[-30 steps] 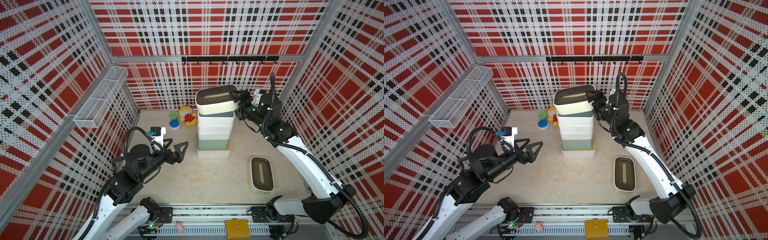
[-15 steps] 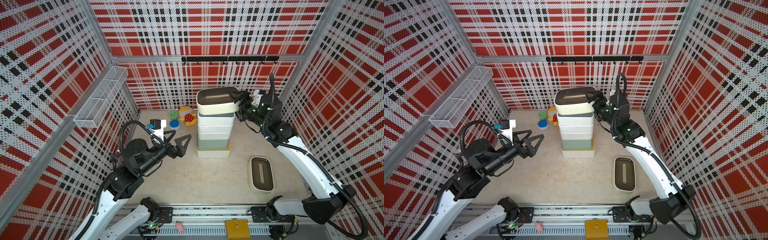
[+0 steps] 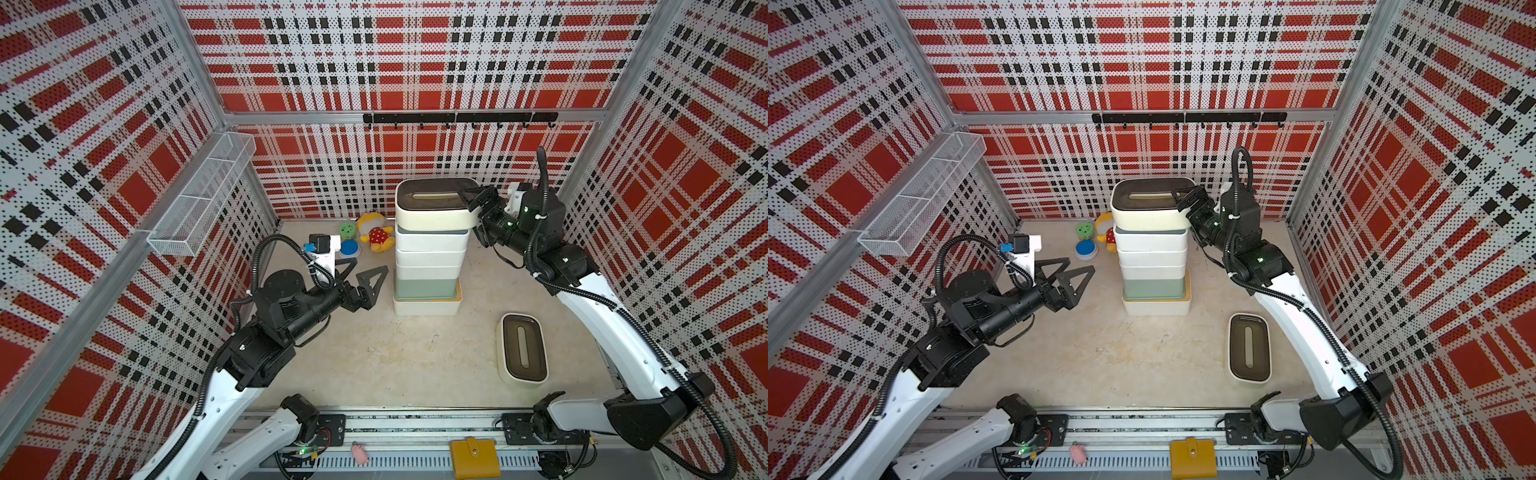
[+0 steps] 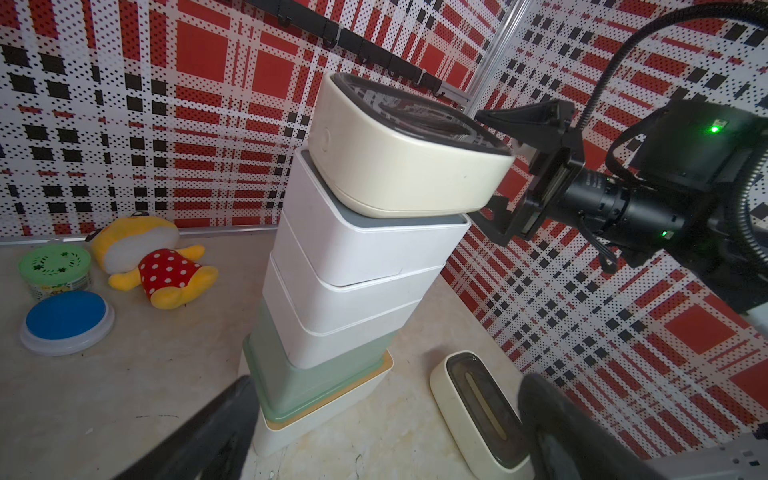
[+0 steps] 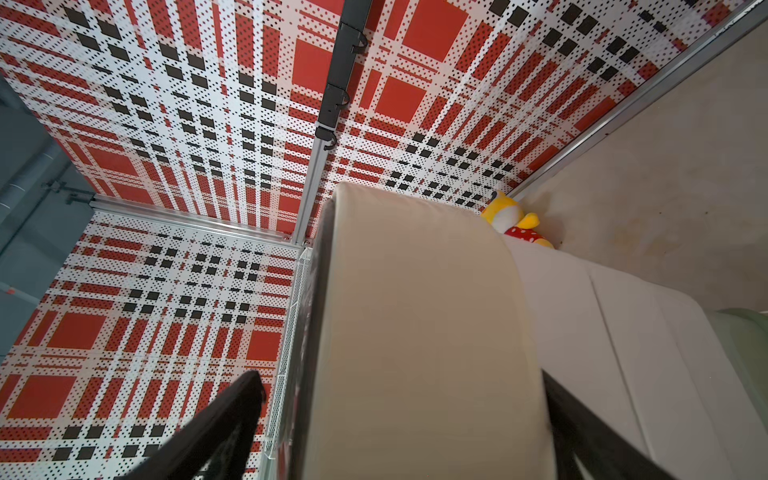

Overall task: Stack the tissue boxes
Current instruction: Place the tissue box at the tissue box, then adjust the tissue box on the tissue box.

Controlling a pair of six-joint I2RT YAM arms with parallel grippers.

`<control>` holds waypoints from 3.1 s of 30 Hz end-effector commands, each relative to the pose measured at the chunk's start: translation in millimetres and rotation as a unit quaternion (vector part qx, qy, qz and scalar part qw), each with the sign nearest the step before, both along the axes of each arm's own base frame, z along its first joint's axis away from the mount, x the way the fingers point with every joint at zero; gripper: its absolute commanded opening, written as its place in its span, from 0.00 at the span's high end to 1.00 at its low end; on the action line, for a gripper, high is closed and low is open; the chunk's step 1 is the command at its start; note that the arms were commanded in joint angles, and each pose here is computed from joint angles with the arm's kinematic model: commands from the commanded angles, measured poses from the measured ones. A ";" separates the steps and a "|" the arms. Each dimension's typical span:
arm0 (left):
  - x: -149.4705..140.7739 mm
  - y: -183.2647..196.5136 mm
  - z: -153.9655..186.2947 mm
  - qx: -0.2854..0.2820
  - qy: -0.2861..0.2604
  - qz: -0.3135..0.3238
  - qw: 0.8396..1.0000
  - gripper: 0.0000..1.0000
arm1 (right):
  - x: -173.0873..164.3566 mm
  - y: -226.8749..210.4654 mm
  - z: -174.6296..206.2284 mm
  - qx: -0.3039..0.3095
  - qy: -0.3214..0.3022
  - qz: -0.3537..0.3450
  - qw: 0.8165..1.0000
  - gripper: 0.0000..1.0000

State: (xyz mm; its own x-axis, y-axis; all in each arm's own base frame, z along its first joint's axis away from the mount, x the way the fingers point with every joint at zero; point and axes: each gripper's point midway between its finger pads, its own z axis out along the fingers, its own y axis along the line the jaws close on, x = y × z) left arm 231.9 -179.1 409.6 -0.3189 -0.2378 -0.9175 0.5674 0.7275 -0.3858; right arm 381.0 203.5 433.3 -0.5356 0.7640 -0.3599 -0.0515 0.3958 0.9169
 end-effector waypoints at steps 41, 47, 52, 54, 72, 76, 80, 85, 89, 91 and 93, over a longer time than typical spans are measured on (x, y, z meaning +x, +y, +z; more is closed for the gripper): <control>47.1 -11.2 70.7 -0.081 0.035 -0.002 0.996 0.01 | -1.7 -71.0 35.4 -0.139 -0.084 0.017 0.987 0.00; 86.2 -20.0 81.7 -0.074 0.067 0.009 0.995 0.01 | 10.0 -54.9 45.4 -0.123 -0.105 0.070 0.984 0.00; 113.0 -35.7 79.1 -0.064 0.092 0.004 0.994 0.01 | 12.5 -44.3 50.2 -0.110 -0.119 0.098 0.982 0.00; 123.8 -38.0 76.1 -0.055 0.103 0.011 0.993 0.01 | 13.8 -41.0 48.5 -0.106 -0.118 0.107 0.982 0.00; 157.6 -66.9 57.9 -0.022 0.134 -0.024 0.990 0.01 | 5.6 -19.4 52.2 -0.104 -0.135 0.148 0.974 0.00; 157.4 -67.5 55.9 -0.016 0.134 -0.026 0.990 0.01 | 4.6 -13.1 52.9 -0.103 -0.136 0.157 0.973 0.00; 158.7 -69.5 54.9 -0.012 0.133 -0.034 0.990 0.01 | 4.0 -10.8 54.0 -0.102 -0.137 0.158 0.972 0.00; 156.4 -75.5 56.9 -0.012 0.134 -0.052 0.990 0.00 | 3.1 -8.3 54.5 -0.100 -0.138 0.162 0.972 0.00; 156.5 -74.9 55.5 -0.009 0.136 -0.051 0.989 0.01 | 1.4 -5.6 56.4 -0.097 -0.145 0.166 0.970 0.00; 156.1 -74.5 55.0 -0.008 0.137 -0.052 0.989 0.00 | 0.9 -4.1 56.3 -0.096 -0.145 0.168 0.970 0.00; 154.9 -75.9 54.4 -0.007 0.138 -0.056 0.989 0.00 | 1.9 -3.0 55.0 -0.096 -0.144 0.170 0.970 0.00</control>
